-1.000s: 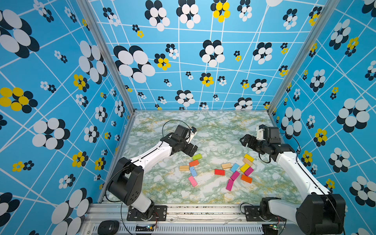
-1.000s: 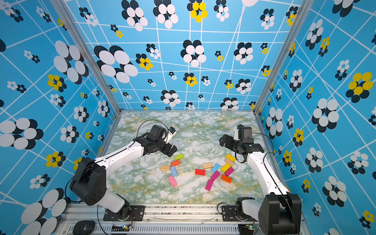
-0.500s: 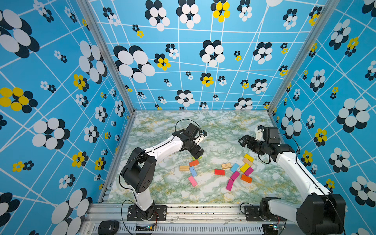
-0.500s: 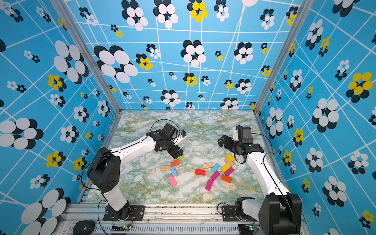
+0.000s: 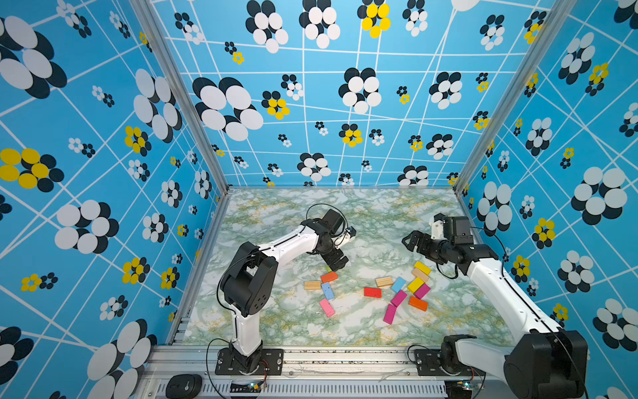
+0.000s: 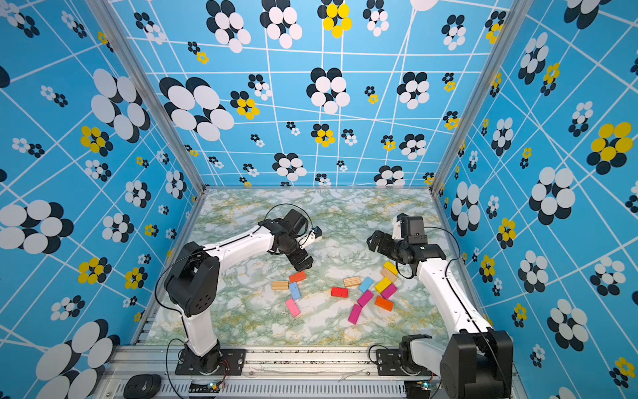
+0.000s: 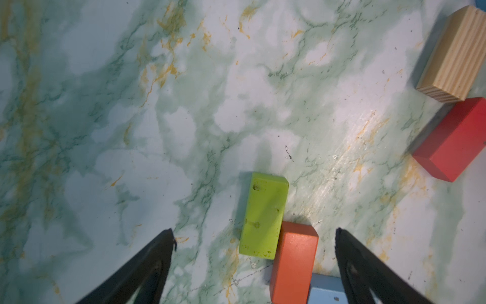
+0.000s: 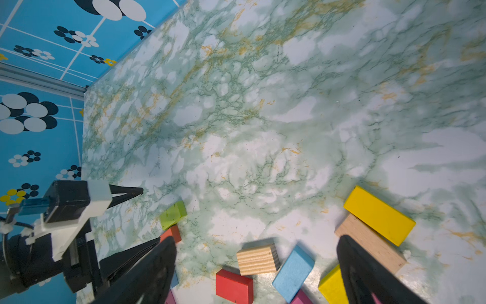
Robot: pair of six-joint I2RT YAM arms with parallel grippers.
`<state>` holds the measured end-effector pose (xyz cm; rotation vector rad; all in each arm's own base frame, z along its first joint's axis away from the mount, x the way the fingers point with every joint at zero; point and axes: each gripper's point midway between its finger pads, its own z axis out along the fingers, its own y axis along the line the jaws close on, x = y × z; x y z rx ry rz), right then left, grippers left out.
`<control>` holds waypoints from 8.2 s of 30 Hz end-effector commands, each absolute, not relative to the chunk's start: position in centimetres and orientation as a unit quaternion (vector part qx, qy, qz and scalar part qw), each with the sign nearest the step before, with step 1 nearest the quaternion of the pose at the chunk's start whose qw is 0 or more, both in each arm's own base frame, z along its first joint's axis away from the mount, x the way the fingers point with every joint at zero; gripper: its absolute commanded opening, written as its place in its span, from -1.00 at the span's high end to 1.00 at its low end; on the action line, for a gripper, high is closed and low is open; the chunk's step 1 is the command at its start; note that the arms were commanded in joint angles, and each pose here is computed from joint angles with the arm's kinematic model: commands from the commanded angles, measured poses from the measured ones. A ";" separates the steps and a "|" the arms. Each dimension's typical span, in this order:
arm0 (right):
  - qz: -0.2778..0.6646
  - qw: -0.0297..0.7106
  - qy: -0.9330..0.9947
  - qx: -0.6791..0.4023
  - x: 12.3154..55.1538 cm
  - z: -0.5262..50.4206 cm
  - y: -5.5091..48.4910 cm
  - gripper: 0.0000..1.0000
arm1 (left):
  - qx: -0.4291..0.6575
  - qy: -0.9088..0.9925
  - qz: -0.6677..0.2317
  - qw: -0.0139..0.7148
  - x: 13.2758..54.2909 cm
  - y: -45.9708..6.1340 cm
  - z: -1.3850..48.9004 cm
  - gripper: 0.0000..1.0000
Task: Assemble the number 7 with building blocks
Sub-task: Pick up the building block from the center of the board, then place the building block at the center of the board, then pick up the building block from the center of the board.
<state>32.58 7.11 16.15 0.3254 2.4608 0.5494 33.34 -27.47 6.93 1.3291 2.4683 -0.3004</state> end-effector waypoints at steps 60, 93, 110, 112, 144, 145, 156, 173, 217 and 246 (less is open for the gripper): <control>0.199 0.317 0.921 0.109 31.7 17.7 8.4 -0.95 | 0.508 0.857 -0.043 0.082 34.1 -26.0 3.0 0.55; 0.199 0.292 0.930 0.103 31.0 17.2 9.8 -0.96 | 0.724 0.680 -0.046 0.106 35.5 -23.1 3.7 0.67; 0.181 0.294 0.933 0.100 30.2 17.1 9.2 -0.97 | 0.718 0.689 -0.066 0.074 35.9 -22.6 1.0 0.54; 0.181 0.294 0.933 0.100 30.1 17.0 9.2 -0.97 | 0.719 0.687 -0.067 0.074 35.8 -22.8 1.0 0.51; 0.198 0.294 0.930 0.100 29.9 16.6 9.6 -0.97 | 0.688 0.703 -0.055 0.171 36.7 -22.8 5.6 -0.47; 0.199 0.294 0.929 0.100 29.9 16.7 9.7 -0.97 | 0.688 0.702 -0.054 0.174 36.6 -22.9 5.9 -0.48; 0.205 0.303 0.926 0.096 29.5 17.9 9.7 -0.97 | 0.663 0.719 -0.038 0.206 36.9 -22.8 9.3 -0.57; 0.200 0.256 0.946 0.012 27.6 16.2 14.0 -0.94 | 0.338 0.893 -0.112 0.275 37.5 -19.9 17.8 -0.98; 0.160 0.220 0.724 -0.633 24.7 13.3 28.4 -0.86 | -0.074 0.886 -0.397 0.226 37.0 -9.7 17.0 -0.98; 0.102 0.144 0.539 -0.824 27.3 4.6 35.0 -0.37 | -0.045 0.918 -0.343 0.195 35.5 -10.3 14.2 -0.98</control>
